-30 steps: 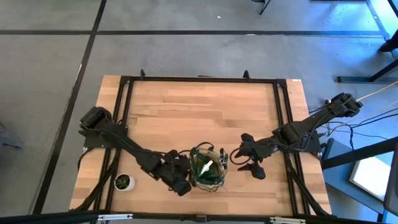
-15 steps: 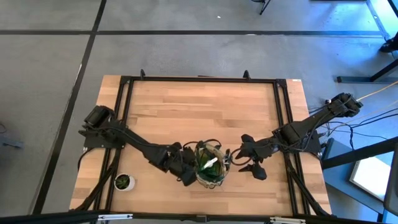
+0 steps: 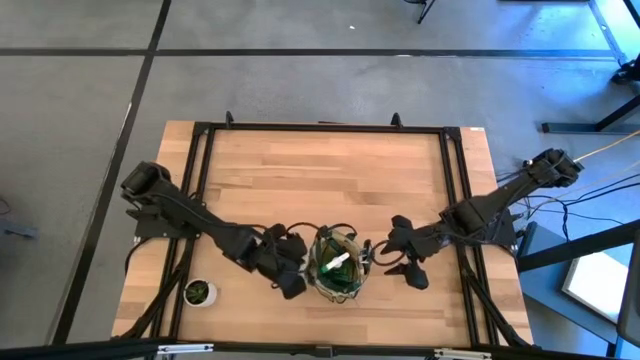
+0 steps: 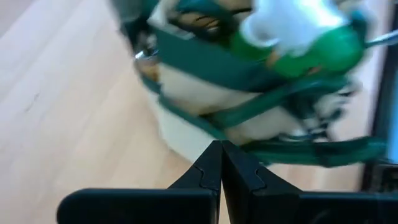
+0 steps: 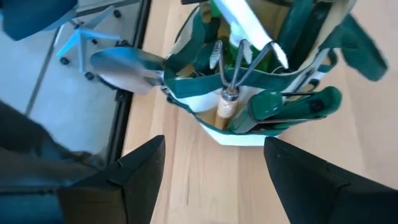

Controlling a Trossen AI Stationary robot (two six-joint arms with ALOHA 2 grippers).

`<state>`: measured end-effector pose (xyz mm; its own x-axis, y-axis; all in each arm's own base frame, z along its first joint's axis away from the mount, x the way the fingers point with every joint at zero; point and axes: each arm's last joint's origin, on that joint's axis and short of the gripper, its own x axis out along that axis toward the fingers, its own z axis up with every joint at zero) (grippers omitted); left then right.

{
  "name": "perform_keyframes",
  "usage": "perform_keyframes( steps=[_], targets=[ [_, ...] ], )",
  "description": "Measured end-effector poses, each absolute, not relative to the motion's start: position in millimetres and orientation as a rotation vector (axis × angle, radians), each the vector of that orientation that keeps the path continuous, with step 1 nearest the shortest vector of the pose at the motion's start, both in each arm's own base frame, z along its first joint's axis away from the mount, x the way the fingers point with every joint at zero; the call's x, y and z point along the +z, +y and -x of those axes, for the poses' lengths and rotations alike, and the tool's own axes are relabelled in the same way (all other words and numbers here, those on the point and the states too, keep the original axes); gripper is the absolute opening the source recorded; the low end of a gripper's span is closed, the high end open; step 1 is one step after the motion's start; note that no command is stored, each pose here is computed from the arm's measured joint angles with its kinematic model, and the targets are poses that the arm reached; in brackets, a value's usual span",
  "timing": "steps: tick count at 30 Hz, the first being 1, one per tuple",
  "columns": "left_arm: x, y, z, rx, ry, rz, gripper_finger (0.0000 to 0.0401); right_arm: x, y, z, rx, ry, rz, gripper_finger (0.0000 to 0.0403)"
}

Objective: Pick & Place Garden tools in Gardening bag
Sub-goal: Return to Home Position

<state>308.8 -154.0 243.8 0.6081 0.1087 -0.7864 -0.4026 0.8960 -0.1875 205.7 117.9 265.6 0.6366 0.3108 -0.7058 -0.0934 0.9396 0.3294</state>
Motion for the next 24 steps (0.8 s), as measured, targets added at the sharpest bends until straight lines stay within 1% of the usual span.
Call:
perform_keyframes(
  steps=[4, 7, 9, 16, 20, 24],
  targets=[
    [257, -155, -314, 0.198, 0.797, 0.374, 0.0001, 267, 122, -203, 0.189, 0.811, -0.255, 0.0275],
    [266, -158, -322, 0.1, 0.715, 0.372, 0.0001, 272, 126, -200, 0.184, 0.761, -0.247, 0.0275],
    [268, -158, -324, 0.069, 0.693, 0.363, 0.0001, 275, 128, -197, 0.188, 0.741, -0.243, 0.0275],
    [268, -151, -328, 0.067, 0.694, 0.35, 0.0001, 285, 129, -186, 0.148, 0.673, -0.255, 0.0275],
    [268, -149, -329, 0.074, 0.696, 0.358, 0.0001, 286, 126, -184, 0.102, 0.675, -0.346, 0.0275],
    [268, -149, -329, 0.089, 0.689, 0.361, 0.0001, 286, 130, -183, 0.175, 0.722, -0.417, 0.0275]
  ],
)
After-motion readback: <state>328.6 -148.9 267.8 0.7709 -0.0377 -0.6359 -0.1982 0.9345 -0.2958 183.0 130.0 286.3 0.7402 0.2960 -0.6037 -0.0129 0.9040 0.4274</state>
